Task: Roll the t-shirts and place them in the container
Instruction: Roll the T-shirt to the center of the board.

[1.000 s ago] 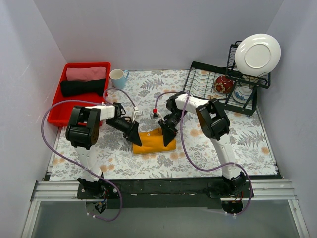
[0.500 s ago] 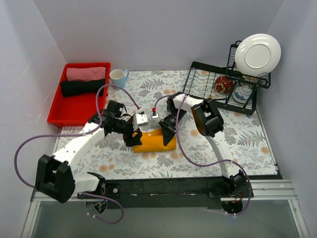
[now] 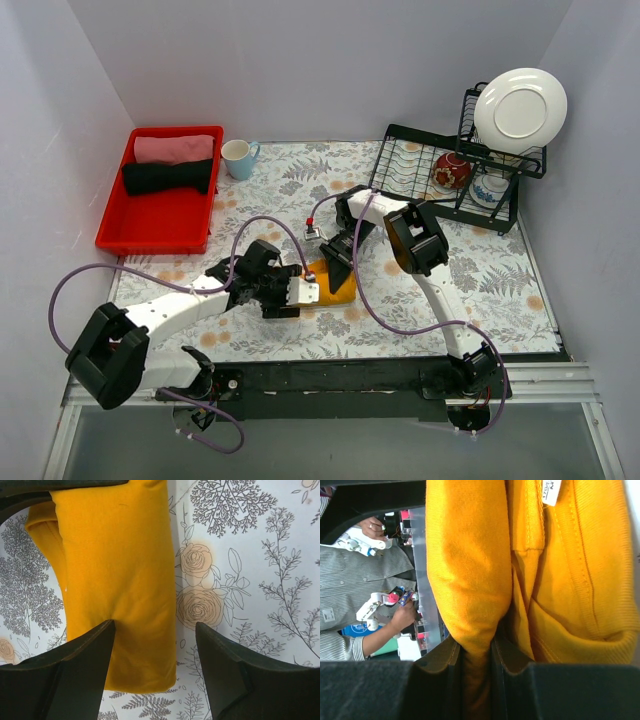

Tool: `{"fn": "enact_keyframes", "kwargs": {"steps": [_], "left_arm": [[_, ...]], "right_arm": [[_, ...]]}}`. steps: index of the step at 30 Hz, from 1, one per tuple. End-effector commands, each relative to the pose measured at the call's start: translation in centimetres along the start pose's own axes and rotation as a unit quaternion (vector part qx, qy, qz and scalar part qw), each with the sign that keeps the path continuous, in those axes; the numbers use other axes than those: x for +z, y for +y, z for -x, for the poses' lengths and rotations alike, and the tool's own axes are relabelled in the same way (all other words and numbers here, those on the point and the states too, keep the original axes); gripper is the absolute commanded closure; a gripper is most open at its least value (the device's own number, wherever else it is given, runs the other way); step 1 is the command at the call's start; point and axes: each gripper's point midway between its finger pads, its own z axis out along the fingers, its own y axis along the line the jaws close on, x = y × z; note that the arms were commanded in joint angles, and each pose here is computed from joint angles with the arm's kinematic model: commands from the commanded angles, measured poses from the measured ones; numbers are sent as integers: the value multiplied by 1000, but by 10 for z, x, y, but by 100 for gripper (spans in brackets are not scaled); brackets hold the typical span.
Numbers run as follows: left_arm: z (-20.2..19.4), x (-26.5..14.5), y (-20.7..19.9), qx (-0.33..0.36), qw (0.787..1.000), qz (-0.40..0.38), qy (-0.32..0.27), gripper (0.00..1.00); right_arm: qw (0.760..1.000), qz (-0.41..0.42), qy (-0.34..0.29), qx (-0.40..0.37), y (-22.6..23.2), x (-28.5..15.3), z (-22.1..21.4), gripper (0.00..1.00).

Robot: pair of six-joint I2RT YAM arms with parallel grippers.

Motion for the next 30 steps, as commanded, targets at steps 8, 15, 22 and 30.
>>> {"fn": "enact_keyframes", "kwargs": {"steps": [8,15,22,30], "left_arm": [[-41,17,-44,-3,996,-76,52,70],[-14,6,-68,-132,978,-160,9,85],[17,-9,-54,-218,946,-233,-67,88],[18,-13,-24,-286,918,-253,-108,91]], "right_arm": [[990,-88,46,-99,-63,-3,-9,80],[963,-176,-61,-193,9,-93,27,1],[770,-438,-146,-441,89,-160,37,1],[713,-404,-67,-570,84,-44,-16,12]]}}
